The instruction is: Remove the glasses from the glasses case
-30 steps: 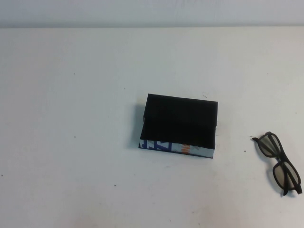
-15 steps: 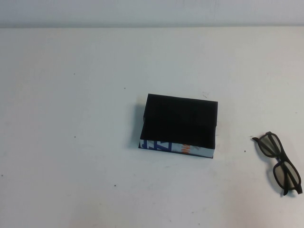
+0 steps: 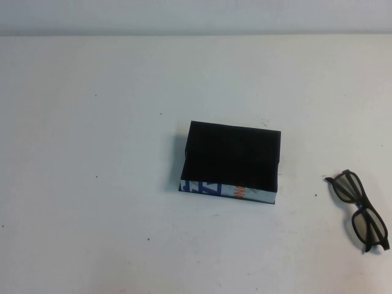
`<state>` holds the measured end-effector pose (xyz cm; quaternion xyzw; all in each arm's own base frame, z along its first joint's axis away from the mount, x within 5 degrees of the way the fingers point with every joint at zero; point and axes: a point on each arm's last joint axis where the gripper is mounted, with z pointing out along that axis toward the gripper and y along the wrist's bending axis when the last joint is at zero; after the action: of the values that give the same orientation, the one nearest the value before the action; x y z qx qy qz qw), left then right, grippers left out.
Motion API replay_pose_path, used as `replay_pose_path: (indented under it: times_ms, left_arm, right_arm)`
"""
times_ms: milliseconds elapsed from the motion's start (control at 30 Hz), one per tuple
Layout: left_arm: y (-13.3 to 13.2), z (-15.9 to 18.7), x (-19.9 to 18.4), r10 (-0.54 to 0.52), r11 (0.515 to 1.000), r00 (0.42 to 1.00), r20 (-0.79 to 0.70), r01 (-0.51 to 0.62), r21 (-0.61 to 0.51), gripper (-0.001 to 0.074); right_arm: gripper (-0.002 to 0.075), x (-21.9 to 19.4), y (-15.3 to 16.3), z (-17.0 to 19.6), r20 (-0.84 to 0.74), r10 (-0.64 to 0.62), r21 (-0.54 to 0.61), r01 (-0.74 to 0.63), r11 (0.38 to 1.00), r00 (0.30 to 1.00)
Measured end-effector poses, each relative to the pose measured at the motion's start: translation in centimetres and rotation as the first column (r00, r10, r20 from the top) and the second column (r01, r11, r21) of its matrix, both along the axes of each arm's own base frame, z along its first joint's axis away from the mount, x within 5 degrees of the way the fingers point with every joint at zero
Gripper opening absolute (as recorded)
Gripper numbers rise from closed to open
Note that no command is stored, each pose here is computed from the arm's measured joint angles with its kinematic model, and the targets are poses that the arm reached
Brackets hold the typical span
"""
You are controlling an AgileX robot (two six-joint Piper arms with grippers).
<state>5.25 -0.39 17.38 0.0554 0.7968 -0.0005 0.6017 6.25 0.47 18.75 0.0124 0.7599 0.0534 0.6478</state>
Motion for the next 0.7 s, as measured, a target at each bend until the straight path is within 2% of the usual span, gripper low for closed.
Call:
replay_pose_path:
  times_ms: [267, 433, 700]
  left_arm:
    - [0.0, 0.0, 0.0, 0.000, 1.000, 1.000, 0.000, 0.000, 0.000, -0.0004]
    - [0.0, 0.0, 0.0, 0.000, 1.000, 1.000, 0.000, 0.000, 0.000, -0.0004]
    - [0.0, 0.0, 0.0, 0.000, 1.000, 1.000, 0.000, 0.000, 0.000, -0.0004]
  right_arm:
    - [-0.0016, -0.1, 0.0, -0.6, -0.055, 0.004, -0.015, -0.004, 1.000, 0.998]
    - [-0.0016, -0.3, 0.1, -1.4, -0.143, 0.013, -0.027, -0.017, 0.999, 0.990]
    - [-0.0016, -0.4, -0.1, -1.4, -0.145, -0.013, -0.040, 0.007, 0.999, 0.989]
